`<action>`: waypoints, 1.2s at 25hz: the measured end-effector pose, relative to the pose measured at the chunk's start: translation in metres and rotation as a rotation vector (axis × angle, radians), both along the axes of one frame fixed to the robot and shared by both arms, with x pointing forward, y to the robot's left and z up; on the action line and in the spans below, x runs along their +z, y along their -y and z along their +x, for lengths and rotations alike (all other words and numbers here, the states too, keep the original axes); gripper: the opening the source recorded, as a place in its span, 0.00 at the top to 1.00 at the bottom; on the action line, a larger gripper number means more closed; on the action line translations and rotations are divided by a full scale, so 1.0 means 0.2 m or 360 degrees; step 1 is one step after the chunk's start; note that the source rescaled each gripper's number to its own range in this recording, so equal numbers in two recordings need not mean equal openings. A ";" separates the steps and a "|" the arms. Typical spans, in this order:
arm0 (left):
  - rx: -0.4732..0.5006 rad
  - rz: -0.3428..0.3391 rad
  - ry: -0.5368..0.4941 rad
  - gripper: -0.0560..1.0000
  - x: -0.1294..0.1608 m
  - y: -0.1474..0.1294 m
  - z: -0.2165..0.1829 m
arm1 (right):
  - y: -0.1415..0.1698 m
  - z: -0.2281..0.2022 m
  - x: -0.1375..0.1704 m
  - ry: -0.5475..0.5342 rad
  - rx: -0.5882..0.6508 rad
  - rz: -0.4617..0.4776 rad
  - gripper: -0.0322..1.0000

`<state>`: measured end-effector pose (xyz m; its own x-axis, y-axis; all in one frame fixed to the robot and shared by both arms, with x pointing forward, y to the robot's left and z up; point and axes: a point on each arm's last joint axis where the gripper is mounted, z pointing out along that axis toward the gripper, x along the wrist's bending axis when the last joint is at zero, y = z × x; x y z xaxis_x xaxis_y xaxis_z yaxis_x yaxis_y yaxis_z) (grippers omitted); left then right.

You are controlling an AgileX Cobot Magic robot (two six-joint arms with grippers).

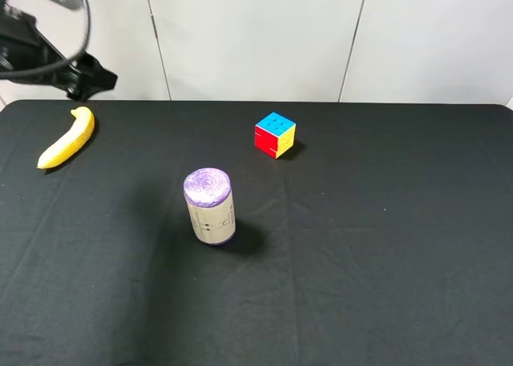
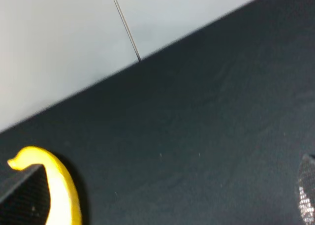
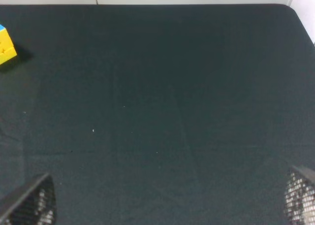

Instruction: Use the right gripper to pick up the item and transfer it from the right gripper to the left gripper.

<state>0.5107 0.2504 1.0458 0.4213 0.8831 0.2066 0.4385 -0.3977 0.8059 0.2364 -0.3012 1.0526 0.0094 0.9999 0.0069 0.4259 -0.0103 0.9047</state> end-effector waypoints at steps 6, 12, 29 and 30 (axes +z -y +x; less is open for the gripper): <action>-0.0078 -0.0045 0.0113 0.00 0.16 0.00 -0.13 | 0.00 0.00 0.00 0.0000 0.0000 0.0000 0.00; -0.0148 -0.0066 0.0143 0.00 0.26 0.00 -0.27 | 0.00 0.00 0.00 0.0000 0.0000 0.0000 0.00; 0.0415 -0.0109 -0.0475 0.00 0.54 -0.19 -0.92 | 0.00 0.00 0.00 0.0000 0.0000 0.0000 0.00; 0.0421 -0.0115 -0.0480 0.00 0.55 -0.19 -0.97 | 0.00 0.00 0.00 0.0000 0.0000 0.0000 0.00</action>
